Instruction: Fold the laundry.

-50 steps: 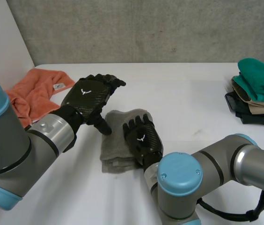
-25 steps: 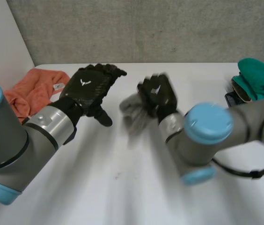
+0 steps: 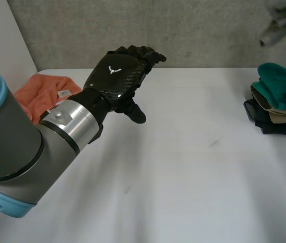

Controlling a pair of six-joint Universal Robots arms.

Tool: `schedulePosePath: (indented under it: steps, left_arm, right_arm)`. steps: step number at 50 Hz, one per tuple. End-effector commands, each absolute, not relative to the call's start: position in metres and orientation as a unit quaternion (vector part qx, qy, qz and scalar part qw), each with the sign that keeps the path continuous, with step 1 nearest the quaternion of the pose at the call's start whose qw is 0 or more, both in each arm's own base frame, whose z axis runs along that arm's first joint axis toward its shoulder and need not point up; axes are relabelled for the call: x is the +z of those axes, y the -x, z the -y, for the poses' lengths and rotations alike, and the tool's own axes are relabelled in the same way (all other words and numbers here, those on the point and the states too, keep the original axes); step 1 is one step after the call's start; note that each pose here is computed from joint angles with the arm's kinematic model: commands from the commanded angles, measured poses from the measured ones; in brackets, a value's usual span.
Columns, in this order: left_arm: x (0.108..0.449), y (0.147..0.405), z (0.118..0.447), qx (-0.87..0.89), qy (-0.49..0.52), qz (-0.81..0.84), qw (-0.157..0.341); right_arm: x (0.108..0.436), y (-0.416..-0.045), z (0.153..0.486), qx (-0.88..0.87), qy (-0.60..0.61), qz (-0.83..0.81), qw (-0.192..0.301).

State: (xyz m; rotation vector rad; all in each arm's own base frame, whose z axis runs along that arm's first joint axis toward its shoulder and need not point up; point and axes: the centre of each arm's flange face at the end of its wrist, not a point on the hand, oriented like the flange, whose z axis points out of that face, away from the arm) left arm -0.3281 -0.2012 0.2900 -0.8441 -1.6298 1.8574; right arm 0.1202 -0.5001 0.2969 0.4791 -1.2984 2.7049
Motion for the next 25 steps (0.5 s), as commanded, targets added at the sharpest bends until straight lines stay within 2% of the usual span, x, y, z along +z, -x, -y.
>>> schedulePosePath:
  steps: [1,7,11,20,25]
  left_arm:
    - [0.276,0.332,0.201,0.671,0.32,0.615,0.263]
    - [0.264,0.333,0.202,0.659,0.323,0.627,0.261]
    - [0.259,0.334,0.203,0.654,0.324,0.632,0.262]
    - [0.259,0.338,0.195,0.65,0.331,0.629,0.269]
    - [0.261,0.343,0.185,0.649,0.341,0.62,0.279]
  right_arm:
    - [0.21,-0.052,0.534,0.848,-0.163,0.503,0.037]
    - [0.141,-0.026,0.529,0.799,-0.195,0.57,-0.003]
    - [0.124,-0.018,0.521,0.781,-0.209,0.587,-0.025]
    - [0.12,0.002,0.518,0.777,-0.202,0.596,-0.018]
    - [0.134,0.01,0.515,0.782,-0.194,0.593,-0.006]
